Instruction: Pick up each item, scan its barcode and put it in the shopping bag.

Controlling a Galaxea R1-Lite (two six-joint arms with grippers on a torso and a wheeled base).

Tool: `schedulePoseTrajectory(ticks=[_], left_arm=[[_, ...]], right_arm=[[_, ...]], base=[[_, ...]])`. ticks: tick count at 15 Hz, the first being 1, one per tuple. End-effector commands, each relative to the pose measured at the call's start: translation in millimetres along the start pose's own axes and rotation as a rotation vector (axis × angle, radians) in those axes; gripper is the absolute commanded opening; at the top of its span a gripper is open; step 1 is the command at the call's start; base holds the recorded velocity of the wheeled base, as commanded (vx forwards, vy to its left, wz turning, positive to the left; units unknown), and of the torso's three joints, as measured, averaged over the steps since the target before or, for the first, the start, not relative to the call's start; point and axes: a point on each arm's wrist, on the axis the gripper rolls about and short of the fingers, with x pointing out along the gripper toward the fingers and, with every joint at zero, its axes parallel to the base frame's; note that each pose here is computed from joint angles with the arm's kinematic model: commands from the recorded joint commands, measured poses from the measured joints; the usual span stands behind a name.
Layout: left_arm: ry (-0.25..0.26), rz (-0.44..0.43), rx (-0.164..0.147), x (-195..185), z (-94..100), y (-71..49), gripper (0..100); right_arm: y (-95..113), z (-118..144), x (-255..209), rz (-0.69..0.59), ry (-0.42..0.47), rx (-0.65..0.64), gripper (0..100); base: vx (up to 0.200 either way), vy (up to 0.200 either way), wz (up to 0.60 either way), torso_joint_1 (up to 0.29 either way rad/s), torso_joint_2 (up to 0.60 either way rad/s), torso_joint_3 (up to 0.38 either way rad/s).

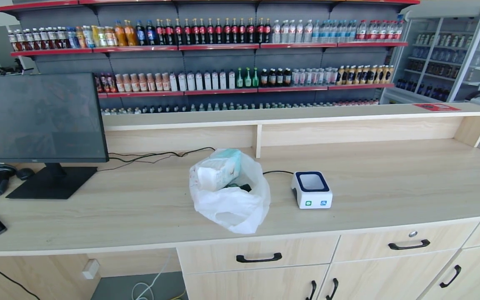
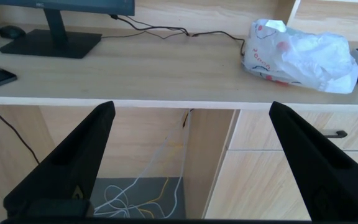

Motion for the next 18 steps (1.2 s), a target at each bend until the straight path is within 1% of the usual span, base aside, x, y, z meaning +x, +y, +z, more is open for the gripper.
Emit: schedulePoseTrajectory(ticks=[1, 18], left_arm=[[0.000, 0.000, 0.000, 0.0, 0.0, 0.0, 100], [0.002, 0.000, 0.002, 0.1, -0.5, 0.0, 100]], right_arm=[[0.0, 0.1, 0.1, 0.002, 0.002, -0.001, 100], [0.0, 0.1, 0.1, 0.002, 0.002, 0.001, 100]], base=[[0.000, -0.200, 0.00, 0.002, 0.01, 0.002], [0.000, -0.200, 0.00, 0.002, 0.00, 0.002]])
